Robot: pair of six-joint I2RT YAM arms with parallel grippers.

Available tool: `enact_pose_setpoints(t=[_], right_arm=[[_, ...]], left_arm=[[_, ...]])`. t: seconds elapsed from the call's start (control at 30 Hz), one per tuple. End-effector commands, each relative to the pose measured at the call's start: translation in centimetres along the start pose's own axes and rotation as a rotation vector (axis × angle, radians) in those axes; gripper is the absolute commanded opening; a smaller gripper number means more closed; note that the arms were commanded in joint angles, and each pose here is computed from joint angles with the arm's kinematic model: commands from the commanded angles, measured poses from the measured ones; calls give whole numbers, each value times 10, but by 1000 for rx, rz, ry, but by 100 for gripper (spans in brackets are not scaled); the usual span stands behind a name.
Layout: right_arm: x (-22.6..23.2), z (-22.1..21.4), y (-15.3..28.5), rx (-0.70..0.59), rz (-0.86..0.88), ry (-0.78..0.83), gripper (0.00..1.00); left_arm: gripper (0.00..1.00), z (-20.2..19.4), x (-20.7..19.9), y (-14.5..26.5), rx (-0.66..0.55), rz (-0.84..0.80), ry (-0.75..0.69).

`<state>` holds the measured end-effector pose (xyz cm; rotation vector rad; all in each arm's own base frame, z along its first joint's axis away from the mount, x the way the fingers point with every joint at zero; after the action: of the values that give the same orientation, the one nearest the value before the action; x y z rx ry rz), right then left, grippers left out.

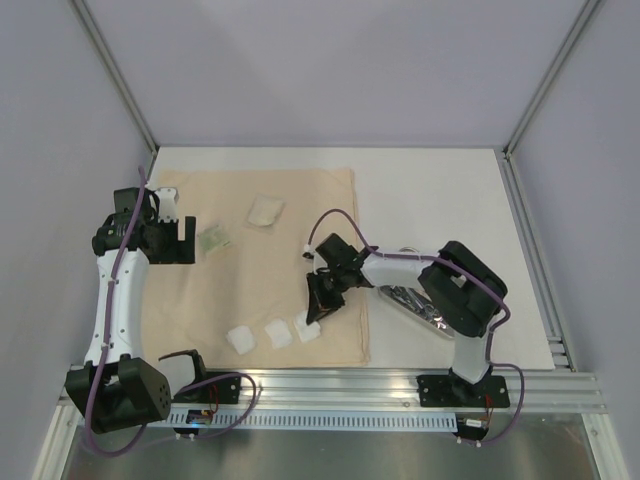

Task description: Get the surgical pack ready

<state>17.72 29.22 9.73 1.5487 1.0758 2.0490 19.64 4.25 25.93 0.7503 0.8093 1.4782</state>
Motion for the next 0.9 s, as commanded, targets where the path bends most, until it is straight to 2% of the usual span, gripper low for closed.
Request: enact_pose_setpoints(t=[0.0,0.1,0.17,0.23,0.27,0.3,0.37,0.43,0.53,0.87], right_arm=[[34,15,36,-73,73,154,1],[38,21,77,-114,62,281,0],[30,17,102,-107,-17,321,0],[23,22,138,-154,-82,418,0],[12,15,155,-118,-124,382,0],[12,14,171,-128,-152,429,1],[-8,2,192,-61,-290,470,1],[-22,-8,204,-16,-427,512,0],[-41,-24,210,62,-524,513,1],[-82,-14,203,69,-744,477,0]], left_arm=[[95,0,1,2,-13,-2,-20],[94,0,2,1,-11,0,-20],[94,0,2,2,-13,0,-20],[94,1,1,2,-13,-2,-18],[94,1,2,1,-8,-2,-21],[94,1,2,0,-5,-3,-21],[94,3,2,-1,-4,-4,-18],[94,5,2,-2,0,-11,-17],[94,6,1,-2,6,-18,-15],[94,5,0,-2,8,-29,-14]])
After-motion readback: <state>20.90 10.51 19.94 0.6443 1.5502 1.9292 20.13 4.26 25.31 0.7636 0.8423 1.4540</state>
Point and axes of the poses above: each gripper's point midway between its finger pads, its own y axis back along the fingers, its own x axis along the line the jaws close on, z = x × y, the point moved 10 cm from there along y, back along the fingers, and after that the axes turned 3 degrees about y, right-handed, at the moved point
